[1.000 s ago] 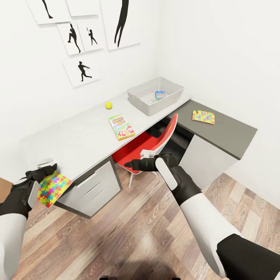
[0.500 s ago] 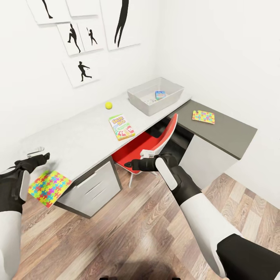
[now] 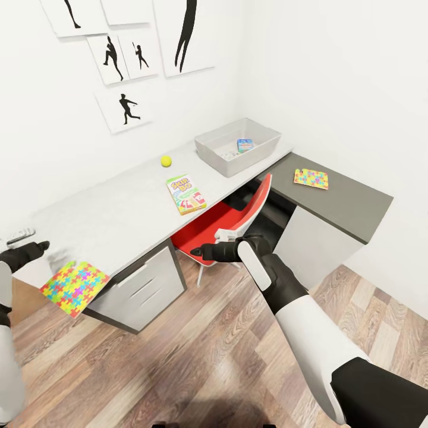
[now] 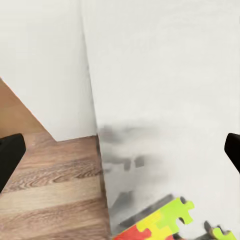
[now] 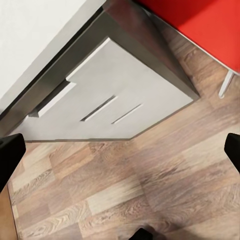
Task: Put all the toys in the child's room - the three board games (two on the bed and one on the table), the two jigsaw puzzles on the table, and the tennis ball on the table - inside the toy box on the table in the child's room.
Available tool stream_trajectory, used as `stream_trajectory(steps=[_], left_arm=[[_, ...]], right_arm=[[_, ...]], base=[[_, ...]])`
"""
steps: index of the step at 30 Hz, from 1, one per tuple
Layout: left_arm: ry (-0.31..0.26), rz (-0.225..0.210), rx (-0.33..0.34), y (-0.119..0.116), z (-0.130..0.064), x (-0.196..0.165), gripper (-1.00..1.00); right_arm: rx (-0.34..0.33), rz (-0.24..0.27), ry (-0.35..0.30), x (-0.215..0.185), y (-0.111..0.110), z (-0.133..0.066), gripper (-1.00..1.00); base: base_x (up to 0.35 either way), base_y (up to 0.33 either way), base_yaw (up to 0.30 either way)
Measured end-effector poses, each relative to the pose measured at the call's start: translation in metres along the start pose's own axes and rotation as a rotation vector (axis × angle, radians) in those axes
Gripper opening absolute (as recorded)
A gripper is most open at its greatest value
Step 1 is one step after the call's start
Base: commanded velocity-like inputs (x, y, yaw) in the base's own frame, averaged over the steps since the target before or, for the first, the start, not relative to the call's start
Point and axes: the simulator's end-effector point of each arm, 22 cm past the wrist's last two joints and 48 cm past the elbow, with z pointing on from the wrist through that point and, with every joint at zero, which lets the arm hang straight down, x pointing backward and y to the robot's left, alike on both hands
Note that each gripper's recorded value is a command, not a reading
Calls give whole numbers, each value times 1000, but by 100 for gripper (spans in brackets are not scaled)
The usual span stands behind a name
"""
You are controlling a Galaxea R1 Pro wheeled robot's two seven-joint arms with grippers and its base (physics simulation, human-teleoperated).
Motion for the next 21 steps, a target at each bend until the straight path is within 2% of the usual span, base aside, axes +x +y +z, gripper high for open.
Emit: stream_trajectory(steps=[2, 6, 10, 14, 21], left_arm=[[30, -12, -29, 22, -3, -2, 100], [82, -21, -55, 53, -9, -3, 100], [148, -41, -30, 78, -16, 10, 100], [220, -59, 18, 103, -29, 45, 100], [285, -56, 19, 131, -43, 81, 100]], right_arm=[[0, 2, -6, -1, 0, 0, 100], [-4, 7, -17, -3, 0, 0, 100], [-18, 25, -17, 1, 2, 2, 100], [-21, 58, -11, 22, -3, 9, 100], [-18, 108, 27, 69, -12, 20, 100]], base=[[0, 0, 0], [0, 0, 0], [0, 0, 0], [0, 0, 0], [0, 0, 0]])
